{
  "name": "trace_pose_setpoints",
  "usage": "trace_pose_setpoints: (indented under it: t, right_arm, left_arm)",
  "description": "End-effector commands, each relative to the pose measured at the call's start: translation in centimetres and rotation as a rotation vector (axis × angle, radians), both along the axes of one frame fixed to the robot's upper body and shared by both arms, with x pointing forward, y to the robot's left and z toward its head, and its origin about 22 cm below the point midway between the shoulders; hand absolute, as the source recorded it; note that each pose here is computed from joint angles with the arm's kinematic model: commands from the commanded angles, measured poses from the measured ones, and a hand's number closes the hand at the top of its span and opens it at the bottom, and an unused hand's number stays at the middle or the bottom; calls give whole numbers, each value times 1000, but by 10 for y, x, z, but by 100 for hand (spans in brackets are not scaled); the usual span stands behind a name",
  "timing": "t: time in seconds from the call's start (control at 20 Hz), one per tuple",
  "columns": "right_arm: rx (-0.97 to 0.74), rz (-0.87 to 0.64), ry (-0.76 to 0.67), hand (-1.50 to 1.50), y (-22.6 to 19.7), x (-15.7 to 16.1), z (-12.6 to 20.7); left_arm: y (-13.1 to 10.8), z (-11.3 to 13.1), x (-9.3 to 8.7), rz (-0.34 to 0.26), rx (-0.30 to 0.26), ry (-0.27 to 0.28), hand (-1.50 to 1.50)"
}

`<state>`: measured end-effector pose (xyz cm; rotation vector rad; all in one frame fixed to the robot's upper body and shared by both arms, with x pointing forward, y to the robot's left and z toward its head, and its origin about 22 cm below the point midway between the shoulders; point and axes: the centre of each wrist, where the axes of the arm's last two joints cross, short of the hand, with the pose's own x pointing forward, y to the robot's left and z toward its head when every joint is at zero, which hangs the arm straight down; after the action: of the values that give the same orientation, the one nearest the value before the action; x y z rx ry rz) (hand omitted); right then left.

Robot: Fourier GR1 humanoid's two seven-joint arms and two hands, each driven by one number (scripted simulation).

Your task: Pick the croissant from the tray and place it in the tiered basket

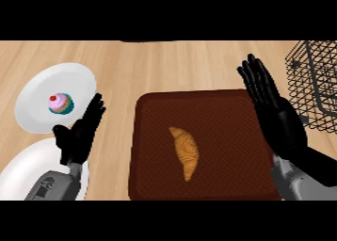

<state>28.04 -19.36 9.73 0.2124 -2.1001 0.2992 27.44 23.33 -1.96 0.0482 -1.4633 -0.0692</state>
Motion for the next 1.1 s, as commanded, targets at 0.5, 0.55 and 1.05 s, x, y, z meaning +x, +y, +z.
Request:
trace_pose_setpoints:
  t: [0.5, 0.55, 1.05]
  right_arm:
    - [240, -92, 326, -150, 31, -55, -142]
    - [93, -184, 370, -150, 9, -61, -150]
    - [-754, -222, 530, -150, -14, -26, -97]
  left_arm:
    - [116, -13, -50, 151, 170, 243, 0]
    - [115, 2, -37, 137, 175, 239, 0]
    - [121, -6, -45, 128, 169, 237, 0]
